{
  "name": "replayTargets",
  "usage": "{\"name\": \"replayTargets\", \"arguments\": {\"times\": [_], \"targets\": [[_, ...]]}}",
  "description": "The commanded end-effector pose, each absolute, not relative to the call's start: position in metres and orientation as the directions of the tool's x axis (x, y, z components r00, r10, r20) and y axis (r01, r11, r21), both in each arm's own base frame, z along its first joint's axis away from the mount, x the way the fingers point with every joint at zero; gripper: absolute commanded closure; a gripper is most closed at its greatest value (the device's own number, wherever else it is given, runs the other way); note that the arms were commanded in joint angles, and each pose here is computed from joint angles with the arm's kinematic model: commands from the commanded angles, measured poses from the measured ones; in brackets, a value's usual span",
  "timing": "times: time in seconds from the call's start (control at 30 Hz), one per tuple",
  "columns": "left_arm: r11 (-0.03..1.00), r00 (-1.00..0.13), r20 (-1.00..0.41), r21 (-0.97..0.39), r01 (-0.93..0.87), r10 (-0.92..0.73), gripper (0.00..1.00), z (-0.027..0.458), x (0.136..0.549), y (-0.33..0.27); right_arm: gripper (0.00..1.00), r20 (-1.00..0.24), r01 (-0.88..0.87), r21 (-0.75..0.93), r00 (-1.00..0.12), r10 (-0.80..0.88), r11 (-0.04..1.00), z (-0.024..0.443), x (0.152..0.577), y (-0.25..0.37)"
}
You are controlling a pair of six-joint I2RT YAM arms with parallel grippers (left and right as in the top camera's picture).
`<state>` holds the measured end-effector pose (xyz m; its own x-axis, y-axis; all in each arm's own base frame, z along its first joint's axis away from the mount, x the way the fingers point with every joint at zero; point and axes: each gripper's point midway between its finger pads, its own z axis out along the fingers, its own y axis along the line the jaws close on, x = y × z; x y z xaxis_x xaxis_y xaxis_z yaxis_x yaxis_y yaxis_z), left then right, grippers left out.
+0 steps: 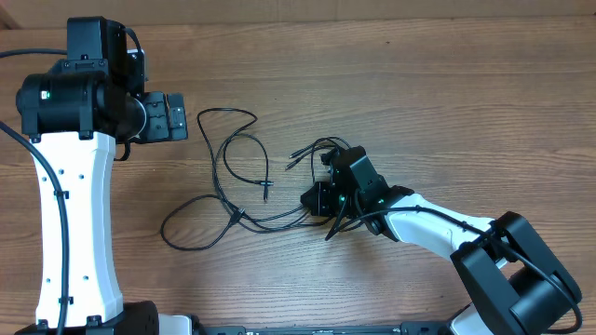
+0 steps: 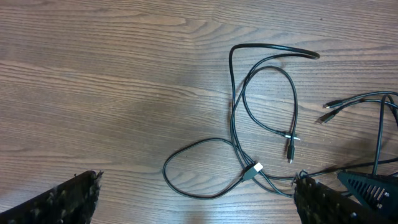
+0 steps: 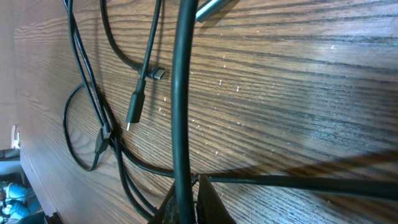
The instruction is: Untangle cables
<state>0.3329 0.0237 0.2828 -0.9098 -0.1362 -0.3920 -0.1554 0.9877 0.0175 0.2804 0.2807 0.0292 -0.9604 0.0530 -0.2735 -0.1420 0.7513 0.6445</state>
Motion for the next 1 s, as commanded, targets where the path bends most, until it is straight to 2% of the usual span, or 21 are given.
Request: {"name": "replayTargets", "arguments": {"times": [0.0, 0.33, 0.73, 0.97], "targets": [[0.989, -0.914, -0.386, 0.030, -0.148, -0.125, 0.00, 0.281, 0.334, 0.025, 0.96, -0.267, -0.145, 0.648, -0.963, 0.044, 0.748, 0.028, 0.277, 0.283], [0.989, -0.914, -0.386, 0.030, -0.148, -0.125, 0.00, 0.281, 0.334, 0.025, 0.96, -0.342, -0.204, 0.667, -0.938, 0.051, 0.717, 0.079, 0.284, 0.286], [0.989, -0.914, -0.386, 0.030, -0.148, -0.125, 0.00, 0.280, 0.334, 0.025, 0.96, -0.488, -0.189, 0.514, -0.867, 0.104, 0.837, 0.159, 0.306, 0.252], [0.989, -0.914, -0.386, 0.030, -0.148, -0.125, 0.00, 0.280, 0.334, 0.025, 0.96, -0.603, -0.270, 0.479, -0.793, 0.090, 0.835, 0.224, 0.324, 0.256]]}}
